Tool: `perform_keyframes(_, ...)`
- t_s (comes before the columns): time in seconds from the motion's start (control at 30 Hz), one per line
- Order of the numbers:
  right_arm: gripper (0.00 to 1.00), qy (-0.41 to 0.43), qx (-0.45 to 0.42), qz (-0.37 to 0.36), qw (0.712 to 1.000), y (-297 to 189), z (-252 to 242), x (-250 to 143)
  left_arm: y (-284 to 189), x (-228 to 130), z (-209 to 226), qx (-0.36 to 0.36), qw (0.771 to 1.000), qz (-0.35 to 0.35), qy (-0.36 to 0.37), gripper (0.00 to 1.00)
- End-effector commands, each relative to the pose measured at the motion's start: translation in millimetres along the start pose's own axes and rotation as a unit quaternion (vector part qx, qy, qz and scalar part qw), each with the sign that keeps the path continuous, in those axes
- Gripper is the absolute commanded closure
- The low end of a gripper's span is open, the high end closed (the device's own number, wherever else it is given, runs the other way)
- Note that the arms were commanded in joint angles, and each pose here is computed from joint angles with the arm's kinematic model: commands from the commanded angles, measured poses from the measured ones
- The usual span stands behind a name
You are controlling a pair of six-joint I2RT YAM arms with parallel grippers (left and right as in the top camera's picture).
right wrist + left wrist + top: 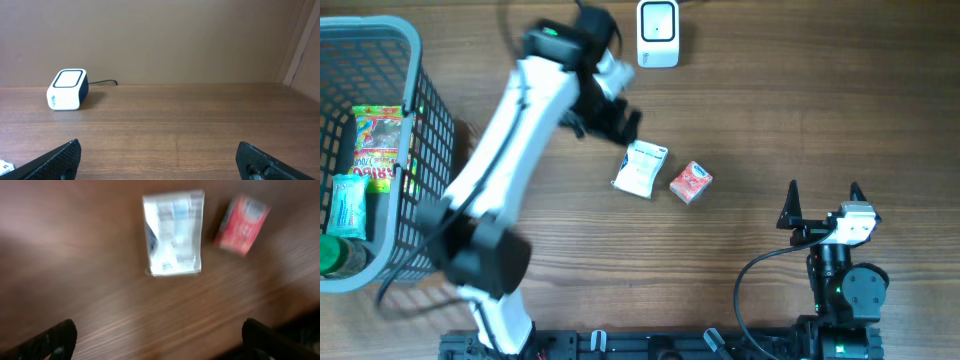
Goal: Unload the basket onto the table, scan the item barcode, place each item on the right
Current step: 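Place the white box on the table beside the pink pack, then reach into the basket and grasp the green candy bag with left gripper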
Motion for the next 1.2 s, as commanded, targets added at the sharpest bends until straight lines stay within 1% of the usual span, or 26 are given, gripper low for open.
perform_keyframes(0.0, 0.00, -0.009, 0.003, -0.005, 1.000, 0, 1, 2, -152, -16, 46, 0.119, 0.952, -0.230, -0.162, 0.00)
perform_keyframes(0.03, 0.00, -0.009, 0.003, -0.005, 1.000, 0, 1, 2, -183, -35, 70, 0.143, 0.911, -0.283, -0.265, 0.00)
perform_keyframes(0.07, 0.00, -0.009, 0.003, -0.005, 1.000, 0, 1, 2, -205, -62, 97, 0.166, 0.852, -0.314, -0.385, 0.00)
perform_keyframes(0.13, 0.00, -0.008, 0.003, -0.005, 1.000, 0, 1, 2, -223, -123, 145, 0.192, 0.739, -0.318, -0.562, 0.00)
perform_keyframes(0.17, 0.00, -0.008, 0.003, -0.005, 1.000, 0, 1, 2, -224, -152, 166, 0.199, 0.686, -0.304, -0.631, 0.00)
perform_keyframes(0.2, 0.00, -0.009, 0.003, -0.005, 1.000, 0, 1, 2, -221, -173, 184, 0.207, 0.646, -0.289, -0.675, 0.00)
perform_keyframes(0.27, 0.00, -0.009, 0.003, -0.005, 1.000, 0, 1, 2, -208, -201, 216, 0.221, 0.604, -0.254, -0.723, 0.00)
perform_keyframes(0.3, 0.00, -0.009, 0.003, -0.005, 1.000, 0, 1, 2, -196, -212, 230, 0.224, 0.589, -0.231, -0.741, 0.00)
perform_keyframes(0.33, 0.00, -0.009, 0.003, -0.005, 1.000, 0, 1, 2, -188, -217, 238, 0.222, 0.574, -0.218, -0.757, 0.00)
perform_keyframes(0.37, 0.00, -0.008, 0.003, -0.005, 1.000, 0, 1, 2, -174, -225, 252, 0.220, 0.549, -0.199, -0.781, 0.00)
perform_keyframes(0.4, 0.00, -0.008, 0.003, -0.005, 1.000, 0, 1, 2, -159, -230, 267, 0.215, 0.533, -0.184, -0.797, 0.00)
perform_keyframes(0.43, 0.00, -0.009, 0.003, -0.005, 1.000, 0, 1, 2, -143, -231, 283, 0.212, 0.527, -0.175, -0.804, 0.00)
perform_keyframes(0.47, 0.00, -0.008, 0.003, -0.005, 1.000, 0, 1, 2, -129, -229, 297, 0.212, 0.526, -0.167, -0.806, 0.00)
perform_keyframes(0.57, 0.00, -0.008, 0.003, -0.005, 1.000, 0, 1, 2, -89, -220, 331, 0.210, 0.530, -0.142, -0.809, 0.00)
perform_keyframes(0.6, 0.00, -0.009, 0.003, -0.005, 1.000, 0, 1, 2, -77, -217, 342, 0.211, 0.535, -0.138, -0.806, 0.00)
perform_keyframes(0.73, 0.00, -0.008, 0.003, -0.005, 1.000, 0, 1, 2, -23, -211, 375, 0.208, 0.541, -0.104, -0.808, 0.00)
perform_keyframes(0.87, 0.00, -0.008, 0.003, -0.005, 1.000, 0, 1, 2, 26, -209, 398, 0.205, 0.543, -0.079, -0.811, 0.00)
perform_keyframes(0.97, 0.00, -0.009, 0.003, -0.005, 1.000, 0, 1, 2, 63, -211, 407, 0.200, 0.545, -0.052, -0.813, 0.00)
perform_keyframes(1.03, 0.00, -0.009, 0.003, -0.005, 1.000, 0, 1, 2, 89, -210, 406, 0.182, 0.550, -0.027, -0.815, 0.00)
perform_keyframes(1.07, 0.00, -0.009, 0.003, -0.005, 1.000, 0, 1, 2, 104, -210, 402, 0.166, 0.553, -0.007, -0.816, 0.07)
perform_keyframes(1.1, 0.00, -0.008, 0.003, -0.005, 1.000, 0, 1, 2, 119, -212, 392, 0.153, 0.557, 0.027, -0.816, 0.67)
perform_keyframes(1.13, 0.00, -0.009, 0.003, -0.005, 1.000, 0, 1, 2, 123, -212, 386, 0.147, 0.559, 0.044, -0.815, 0.96)
perform_keyframes(1.17, 0.00, -0.009, 0.003, -0.005, 1.000, 0, 1, 2, 123, -212, 382, 0.147, 0.560, 0.051, -0.814, 0.96)
Point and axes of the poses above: each gripper's point midway between its finger pads, its own y axis out along the fingers, its own z axis along the line the jaws close on, x = y × z, the point moved 4 cm from there along -y, back along the fingers, and after that the axes turned 5 degrees about y, right-handed, at the moved point
